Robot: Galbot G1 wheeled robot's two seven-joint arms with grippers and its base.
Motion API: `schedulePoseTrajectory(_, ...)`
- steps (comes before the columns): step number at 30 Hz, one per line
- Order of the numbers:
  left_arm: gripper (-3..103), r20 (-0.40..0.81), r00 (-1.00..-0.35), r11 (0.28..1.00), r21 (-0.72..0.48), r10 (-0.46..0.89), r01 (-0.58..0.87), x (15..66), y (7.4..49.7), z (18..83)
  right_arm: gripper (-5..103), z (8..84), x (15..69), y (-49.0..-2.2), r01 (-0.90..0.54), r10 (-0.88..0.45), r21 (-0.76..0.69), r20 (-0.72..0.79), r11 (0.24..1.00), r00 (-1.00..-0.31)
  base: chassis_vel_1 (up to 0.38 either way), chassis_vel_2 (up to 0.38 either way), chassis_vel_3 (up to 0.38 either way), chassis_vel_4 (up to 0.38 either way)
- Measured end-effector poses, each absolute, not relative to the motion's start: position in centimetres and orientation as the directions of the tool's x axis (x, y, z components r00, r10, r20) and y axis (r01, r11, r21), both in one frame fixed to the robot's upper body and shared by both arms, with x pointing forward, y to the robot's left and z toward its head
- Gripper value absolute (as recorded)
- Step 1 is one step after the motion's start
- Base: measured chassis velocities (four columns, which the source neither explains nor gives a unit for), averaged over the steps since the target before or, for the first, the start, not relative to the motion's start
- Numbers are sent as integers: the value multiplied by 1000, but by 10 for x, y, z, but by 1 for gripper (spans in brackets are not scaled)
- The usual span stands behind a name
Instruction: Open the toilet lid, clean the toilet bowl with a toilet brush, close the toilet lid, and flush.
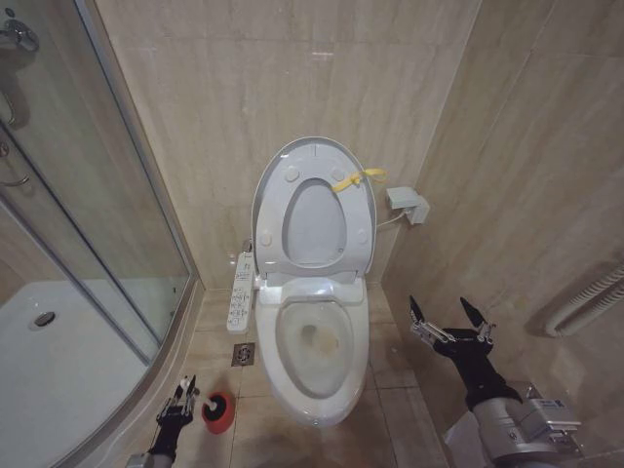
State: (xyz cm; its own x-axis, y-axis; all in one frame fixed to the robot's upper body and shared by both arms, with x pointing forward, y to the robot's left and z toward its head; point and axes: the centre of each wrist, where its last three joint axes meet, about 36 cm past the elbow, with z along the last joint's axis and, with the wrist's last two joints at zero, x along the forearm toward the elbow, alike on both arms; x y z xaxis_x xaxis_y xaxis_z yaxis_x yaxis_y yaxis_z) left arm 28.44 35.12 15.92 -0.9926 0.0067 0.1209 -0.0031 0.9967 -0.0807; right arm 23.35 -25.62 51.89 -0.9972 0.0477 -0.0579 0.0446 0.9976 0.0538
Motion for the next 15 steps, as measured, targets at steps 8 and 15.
schedulePoseTrajectory(8, 22, 66, -998, 998, -57, 23, 19, 282, 354, 172, 100, 519, 233, -256, 45, 48, 54, -58, 998, -997, 0, 0, 0, 0)
schedulePoseTrajectory(15, 22, -24, -996, 996, 8, 84, 83, 286, 353, 205, 100, 519, 233, -256, 45, 48, 54, -58, 998, -997, 0, 0, 0, 0)
